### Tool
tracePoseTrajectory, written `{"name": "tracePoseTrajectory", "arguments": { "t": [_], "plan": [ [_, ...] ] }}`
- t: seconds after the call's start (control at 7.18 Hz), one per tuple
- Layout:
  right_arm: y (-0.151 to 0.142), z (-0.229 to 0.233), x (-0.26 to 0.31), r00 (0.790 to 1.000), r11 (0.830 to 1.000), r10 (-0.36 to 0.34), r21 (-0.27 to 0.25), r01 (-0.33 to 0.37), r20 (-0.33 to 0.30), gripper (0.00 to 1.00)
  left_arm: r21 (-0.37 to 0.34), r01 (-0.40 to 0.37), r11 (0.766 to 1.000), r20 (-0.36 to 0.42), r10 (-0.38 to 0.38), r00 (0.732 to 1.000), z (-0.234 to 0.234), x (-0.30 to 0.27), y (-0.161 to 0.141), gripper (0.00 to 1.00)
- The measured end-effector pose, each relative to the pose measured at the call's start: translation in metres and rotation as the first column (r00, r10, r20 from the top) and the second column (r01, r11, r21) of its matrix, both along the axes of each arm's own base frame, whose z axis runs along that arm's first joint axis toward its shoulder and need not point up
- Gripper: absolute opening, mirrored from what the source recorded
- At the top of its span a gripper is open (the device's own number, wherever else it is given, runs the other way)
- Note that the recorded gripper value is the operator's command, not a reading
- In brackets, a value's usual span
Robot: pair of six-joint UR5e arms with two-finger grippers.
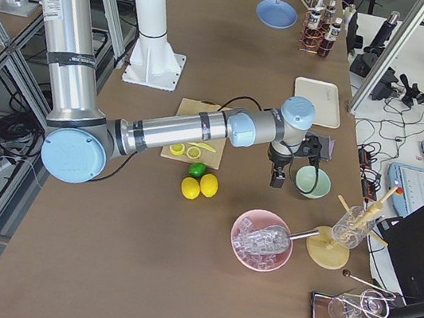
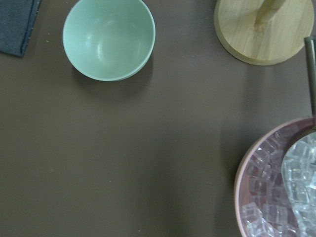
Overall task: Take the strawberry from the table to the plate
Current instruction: 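Move the left gripper toward the blue plate while the right gripper moves toward the strawberry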
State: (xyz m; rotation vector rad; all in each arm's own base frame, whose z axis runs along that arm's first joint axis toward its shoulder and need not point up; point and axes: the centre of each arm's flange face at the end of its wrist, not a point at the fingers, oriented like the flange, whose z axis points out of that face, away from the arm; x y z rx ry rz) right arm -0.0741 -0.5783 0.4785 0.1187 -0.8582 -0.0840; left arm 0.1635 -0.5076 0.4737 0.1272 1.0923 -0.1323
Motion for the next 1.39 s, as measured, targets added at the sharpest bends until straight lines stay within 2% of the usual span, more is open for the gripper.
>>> {"name": "tracePoseTrajectory", "arguments": {
  "t": [0.28, 0.7, 0.97, 1.39],
  "plan": [
    [-0.006, -0.034, -0.041, 1.0, 1.0, -0.002, -0.001, 0.002, 0.019, 1.0, -0.061, 0.018, 0.998, -0.054, -0.022, 0.998, -0.055, 0.075, 0.019, 0.0],
    [0.001, -0.08, -0.137, 0.996, 0.997, 0.083, -0.007, -0.083, 0.041, 1.0, -0.159, 0.047, 0.986, -0.155, -0.072, 0.985, -0.153, 0.202, 0.048, 0.0],
    [0.01, -0.094, -0.182, 0.995, 0.995, 0.095, -0.023, -0.094, 0.043, 1.0, -0.169, 0.063, 0.984, -0.163, -0.091, 0.982, -0.175, 0.261, 0.079, 0.0],
    [0.031, -0.117, -0.245, 0.993, 0.993, 0.11, -0.052, -0.108, 0.039, 1.0, -0.133, 0.101, 0.986, -0.127, -0.118, 0.985, -0.178, 0.336, 0.113, 0.0]
  ]
}}
